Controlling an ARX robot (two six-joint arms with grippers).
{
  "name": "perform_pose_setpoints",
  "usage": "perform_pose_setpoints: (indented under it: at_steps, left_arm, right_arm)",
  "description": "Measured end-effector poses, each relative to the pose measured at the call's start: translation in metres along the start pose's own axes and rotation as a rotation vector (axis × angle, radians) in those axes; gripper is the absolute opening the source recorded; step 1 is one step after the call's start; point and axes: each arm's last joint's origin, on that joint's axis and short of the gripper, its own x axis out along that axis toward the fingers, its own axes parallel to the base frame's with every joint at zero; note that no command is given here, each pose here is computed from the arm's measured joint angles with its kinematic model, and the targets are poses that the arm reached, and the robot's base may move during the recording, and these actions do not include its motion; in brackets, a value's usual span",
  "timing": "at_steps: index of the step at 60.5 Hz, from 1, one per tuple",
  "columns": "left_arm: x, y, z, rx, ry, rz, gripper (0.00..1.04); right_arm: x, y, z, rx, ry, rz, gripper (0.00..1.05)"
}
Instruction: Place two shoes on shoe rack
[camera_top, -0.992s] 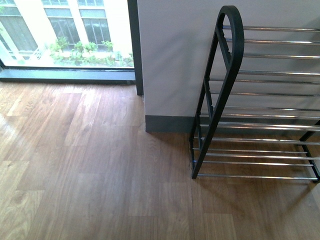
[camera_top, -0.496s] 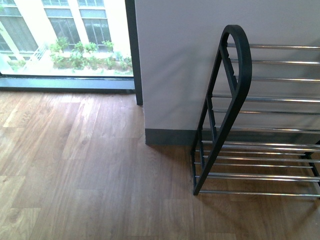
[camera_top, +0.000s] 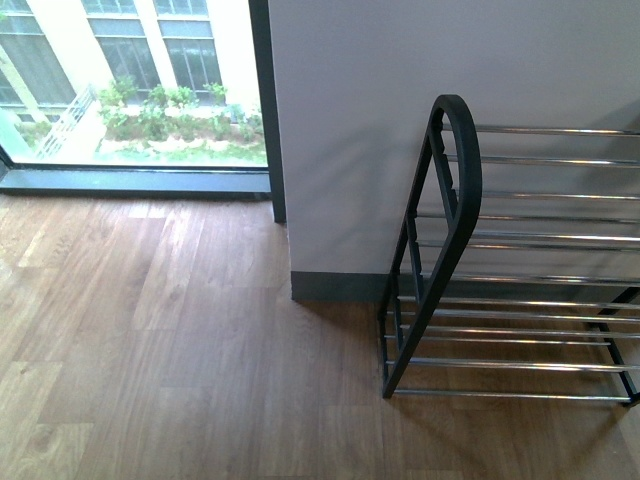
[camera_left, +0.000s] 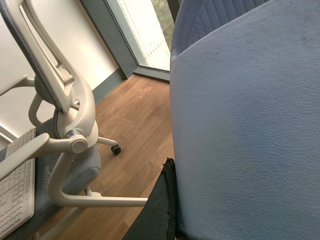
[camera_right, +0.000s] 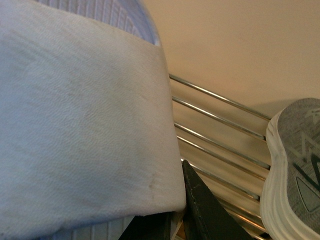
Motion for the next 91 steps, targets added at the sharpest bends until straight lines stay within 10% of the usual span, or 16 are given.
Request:
perform_pose_setpoints:
  at_steps: [25, 52, 91]
  left_arm:
    - [0.0, 0.0, 0.0, 0.0, 0.0, -0.001, 0.02]
    - [0.0, 0.0, 0.0, 0.0, 0.0, -0.001, 0.02]
    - [0.0, 0.0, 0.0, 0.0, 0.0, -0.001, 0.02]
  right_arm:
    - [0.098, 0.004, 0.022, 0.061, 0.139, -0.15, 0.01]
    - [0.182, -0.033, 0.033, -0.301, 0.274, -0.354, 0.01]
    - [0.215, -0.064, 0.009, -0.407, 0.436, -0.476, 0.01]
